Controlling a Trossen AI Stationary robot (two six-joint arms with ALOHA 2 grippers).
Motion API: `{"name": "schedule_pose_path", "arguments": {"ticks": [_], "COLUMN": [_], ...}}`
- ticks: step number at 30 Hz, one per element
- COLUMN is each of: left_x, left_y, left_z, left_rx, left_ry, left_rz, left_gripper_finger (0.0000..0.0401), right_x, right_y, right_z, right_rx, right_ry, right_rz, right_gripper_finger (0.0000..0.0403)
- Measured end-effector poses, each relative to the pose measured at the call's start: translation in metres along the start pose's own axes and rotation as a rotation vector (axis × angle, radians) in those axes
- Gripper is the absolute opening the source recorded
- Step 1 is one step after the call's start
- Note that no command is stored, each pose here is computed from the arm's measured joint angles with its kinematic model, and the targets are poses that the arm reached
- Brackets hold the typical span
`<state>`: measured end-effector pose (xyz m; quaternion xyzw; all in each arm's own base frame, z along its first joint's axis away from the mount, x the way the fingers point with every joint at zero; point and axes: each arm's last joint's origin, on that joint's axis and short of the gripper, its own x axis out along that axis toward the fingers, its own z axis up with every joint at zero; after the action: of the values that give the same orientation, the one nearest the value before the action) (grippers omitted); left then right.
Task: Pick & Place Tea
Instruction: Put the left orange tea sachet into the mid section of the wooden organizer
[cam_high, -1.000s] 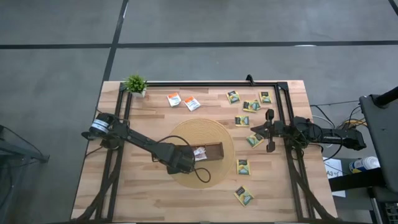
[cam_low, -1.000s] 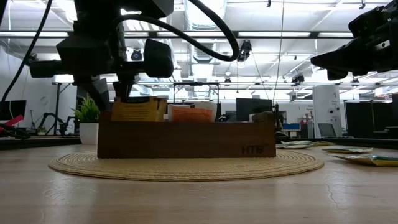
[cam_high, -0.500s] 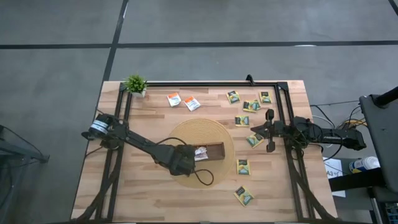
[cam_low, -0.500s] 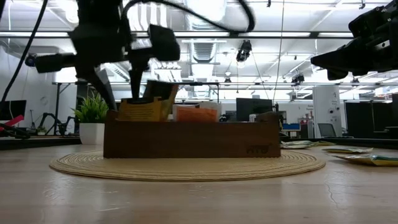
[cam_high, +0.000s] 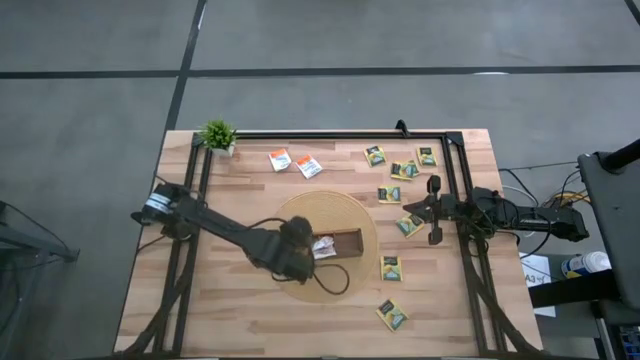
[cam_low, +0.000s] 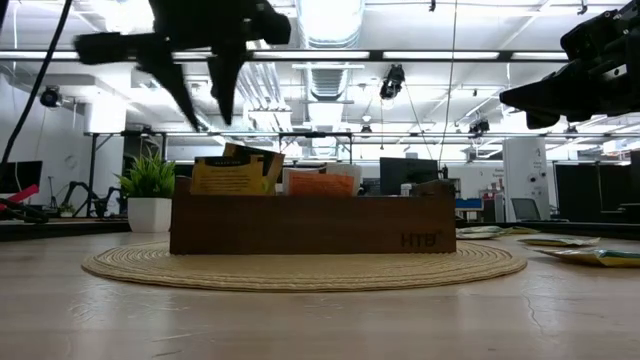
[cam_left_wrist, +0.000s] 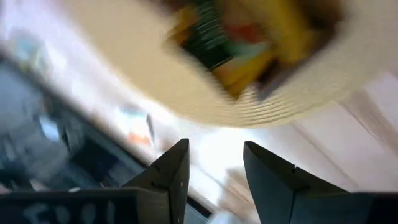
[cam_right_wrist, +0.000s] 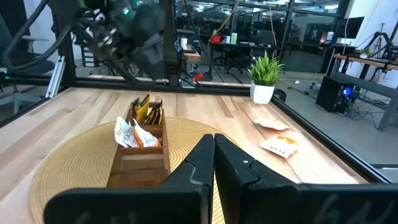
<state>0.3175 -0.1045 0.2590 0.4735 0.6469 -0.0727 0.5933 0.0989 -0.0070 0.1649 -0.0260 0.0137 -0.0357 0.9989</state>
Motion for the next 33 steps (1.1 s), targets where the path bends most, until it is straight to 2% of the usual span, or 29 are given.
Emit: {"name": "schedule_pose_path", "arguments": {"ticks": [4,11,16,17,22,26,28,33], "left_x": [0.002,0.026,0.049,0.054,0.084,0.109,0.121,0.149], "left_y": [0.017,0.047,0.062,0.064,0.071,0.079,0.083,0.093], "left_z": [-0.010,-0.038,-0.060,-0.063,-0.069,-0.077,-0.086,-0.118], "left_rx": [-0.274,-0.758,-1.002,-1.035,-1.181,-1.328,-1.395,-1.655], "left_ry": [0.045,0.151,0.232,0.240,0.211,0.158,0.158,0.181], "left_rz": [0.045,0.232,0.449,0.465,0.343,0.326,0.306,0.139], "left_gripper_finger": [0.0145,0.0145,0.0145,0.0145,0.0145,0.0145,0.0145,0.0145], "right_x": [0.000,0.000,0.000,0.000,0.000,0.000,0.000,0.000], "right_y": [0.000,0.000,0.000,0.000,0.000,0.000,0.000,0.000], "right_z": [0.000,0.000,0.000,0.000,0.000,0.000,0.000,0.000], "right_rx": [0.000,0.000,0.000,0.000,0.000,0.000,0.000,0.000], "right_ry": [0.000,0.000,0.000,0.000,0.000,0.000,0.000,0.000], "right_rz": [0.000,0.000,0.000,0.000,0.000,0.000,0.000,0.000], "right_gripper_finger": [0.0009,0.0009,0.0009,0.0009,0.0009,0.0009,0.0009,0.0009]}}
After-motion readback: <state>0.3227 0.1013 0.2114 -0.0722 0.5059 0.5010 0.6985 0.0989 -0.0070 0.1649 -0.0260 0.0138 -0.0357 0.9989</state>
